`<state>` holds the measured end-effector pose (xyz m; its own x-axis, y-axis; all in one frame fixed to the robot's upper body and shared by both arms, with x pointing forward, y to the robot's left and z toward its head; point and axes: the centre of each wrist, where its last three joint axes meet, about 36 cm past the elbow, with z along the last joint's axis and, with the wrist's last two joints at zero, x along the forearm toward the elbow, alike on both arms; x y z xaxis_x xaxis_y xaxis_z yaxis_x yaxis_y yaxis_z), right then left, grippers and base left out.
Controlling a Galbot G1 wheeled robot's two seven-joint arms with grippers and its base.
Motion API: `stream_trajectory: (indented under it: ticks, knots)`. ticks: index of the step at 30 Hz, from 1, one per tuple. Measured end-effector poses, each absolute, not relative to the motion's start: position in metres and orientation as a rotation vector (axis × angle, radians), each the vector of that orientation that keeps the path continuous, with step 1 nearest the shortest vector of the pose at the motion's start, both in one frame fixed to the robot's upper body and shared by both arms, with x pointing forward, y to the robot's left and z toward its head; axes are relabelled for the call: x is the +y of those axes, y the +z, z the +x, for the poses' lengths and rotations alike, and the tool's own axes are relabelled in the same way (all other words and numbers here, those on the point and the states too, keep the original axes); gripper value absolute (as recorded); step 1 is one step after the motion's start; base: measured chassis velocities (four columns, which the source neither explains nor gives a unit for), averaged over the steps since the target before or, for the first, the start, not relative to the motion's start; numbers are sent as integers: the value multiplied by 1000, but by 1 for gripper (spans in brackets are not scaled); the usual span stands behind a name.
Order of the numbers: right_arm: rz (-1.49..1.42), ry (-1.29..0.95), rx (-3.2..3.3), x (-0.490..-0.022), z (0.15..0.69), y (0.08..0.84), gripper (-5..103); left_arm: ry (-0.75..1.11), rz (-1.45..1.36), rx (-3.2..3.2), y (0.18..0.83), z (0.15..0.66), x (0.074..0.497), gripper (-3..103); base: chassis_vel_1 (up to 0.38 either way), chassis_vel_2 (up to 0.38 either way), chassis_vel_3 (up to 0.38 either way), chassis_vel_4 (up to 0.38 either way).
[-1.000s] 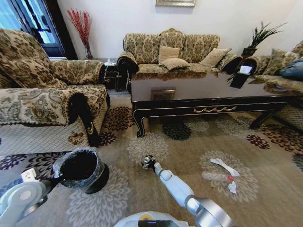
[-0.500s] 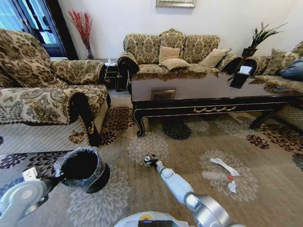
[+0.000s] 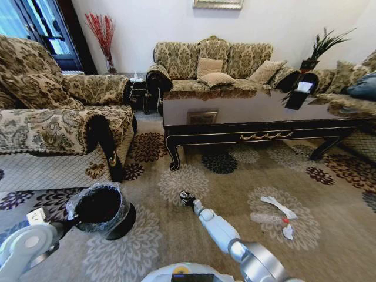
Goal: Move to the front of the table and pick up the trash from the floor, then place it into the trash bin.
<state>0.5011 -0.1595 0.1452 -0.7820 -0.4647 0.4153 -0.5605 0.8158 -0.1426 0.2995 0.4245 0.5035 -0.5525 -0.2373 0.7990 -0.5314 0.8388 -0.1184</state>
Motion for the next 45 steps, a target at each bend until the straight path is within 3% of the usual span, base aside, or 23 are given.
stream_trajectory:
  ticks: [5,8,16,24,31,45]
  knots:
    - [784,341,-2674,-158,494,159,25,435,524,-2172,501,308,411,0,0,0,0,0]
    - [783,328,-2717,-164,486,170,20,409,494,-2179,500,318,399,0,0,0,0,0]
    - [696,273,-2816,-211,463,200,20,313,377,-2175,491,351,357,0,0,0,0,0]
    - [611,167,-2978,-264,421,287,20,254,223,-2164,484,391,314,0,0,0,0,0]
    - [740,97,-3050,-251,399,346,20,234,164,-2148,482,391,298,0,0,0,0,0]
    - [955,42,-3090,-230,300,418,20,130,-145,-2134,486,440,190,0,0,0,0,0]
